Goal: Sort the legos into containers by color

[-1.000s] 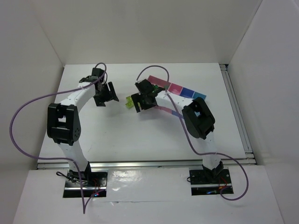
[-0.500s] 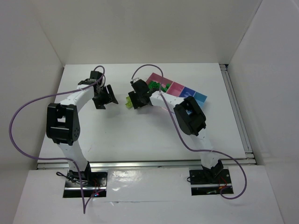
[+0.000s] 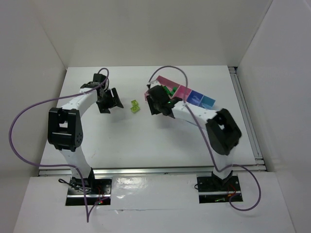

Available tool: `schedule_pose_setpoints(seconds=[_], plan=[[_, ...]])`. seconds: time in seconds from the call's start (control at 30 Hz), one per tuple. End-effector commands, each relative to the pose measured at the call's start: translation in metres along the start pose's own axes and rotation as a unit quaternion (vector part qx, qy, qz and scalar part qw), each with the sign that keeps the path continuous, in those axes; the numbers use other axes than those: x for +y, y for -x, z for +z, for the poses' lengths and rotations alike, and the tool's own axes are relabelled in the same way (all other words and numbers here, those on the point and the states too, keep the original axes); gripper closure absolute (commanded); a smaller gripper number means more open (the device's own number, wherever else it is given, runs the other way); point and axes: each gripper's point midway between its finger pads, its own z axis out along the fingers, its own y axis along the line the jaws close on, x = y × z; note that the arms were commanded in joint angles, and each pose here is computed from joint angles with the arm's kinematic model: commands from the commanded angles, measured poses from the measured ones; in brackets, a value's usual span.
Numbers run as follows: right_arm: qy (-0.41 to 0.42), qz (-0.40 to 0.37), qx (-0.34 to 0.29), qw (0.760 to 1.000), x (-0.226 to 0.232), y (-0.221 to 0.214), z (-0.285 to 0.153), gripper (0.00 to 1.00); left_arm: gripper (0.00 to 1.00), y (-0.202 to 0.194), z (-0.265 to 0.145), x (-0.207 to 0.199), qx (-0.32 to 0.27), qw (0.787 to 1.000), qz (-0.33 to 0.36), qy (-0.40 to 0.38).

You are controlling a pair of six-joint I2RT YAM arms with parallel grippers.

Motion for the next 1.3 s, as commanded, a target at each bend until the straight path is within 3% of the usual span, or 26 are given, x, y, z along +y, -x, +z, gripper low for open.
schedule_pose_setpoints(seconds=[0.0, 0.23, 0.4, 0.67, 0.87, 1.0, 1.07, 1.27], plan=[[-0.045, 0.091, -0.102, 0.990, -0.049, 0.051, -0.062, 0.78, 0.19, 0.004, -0.015, -0.013, -0.020, 0.999, 0.037, -0.015], [-0.122, 0.177, -0.092, 0.972, -0.142, 0.028, -0.093, 0.78, 0.07, -0.009, -0.010, -0.042, -0.034, 0.990, 0.134, 0.000], [-0.139, 0.190, -0.086, 0.968, -0.168, 0.033, -0.090, 0.78, 0.00, -0.002, -0.007, -0.060, -0.048, 0.983, 0.175, -0.023], [-0.158, 0.210, -0.047, 0.964, -0.200, 0.010, -0.079, 0.78, 0.00, -0.012, 0.007, -0.074, -0.043, 0.971, 0.230, -0.044], [-0.160, 0.210, -0.020, 0.964, -0.206, -0.008, -0.067, 0.69, 0.01, -0.018, 0.018, -0.079, -0.030, 0.967, 0.246, -0.054], [-0.152, 0.213, -0.012, 0.965, -0.206, -0.011, -0.061, 0.38, 0.00, -0.020, 0.023, -0.084, -0.025, 0.962, 0.269, -0.051], [-0.141, 0.214, -0.010, 0.967, -0.202, -0.009, -0.058, 0.32, 0.00, -0.020, 0.025, -0.086, -0.028, 0.959, 0.278, -0.044], [-0.137, 0.215, -0.039, 0.966, -0.203, 0.007, -0.069, 0.30, 0.02, -0.013, 0.030, -0.088, -0.039, 0.956, 0.289, -0.020]])
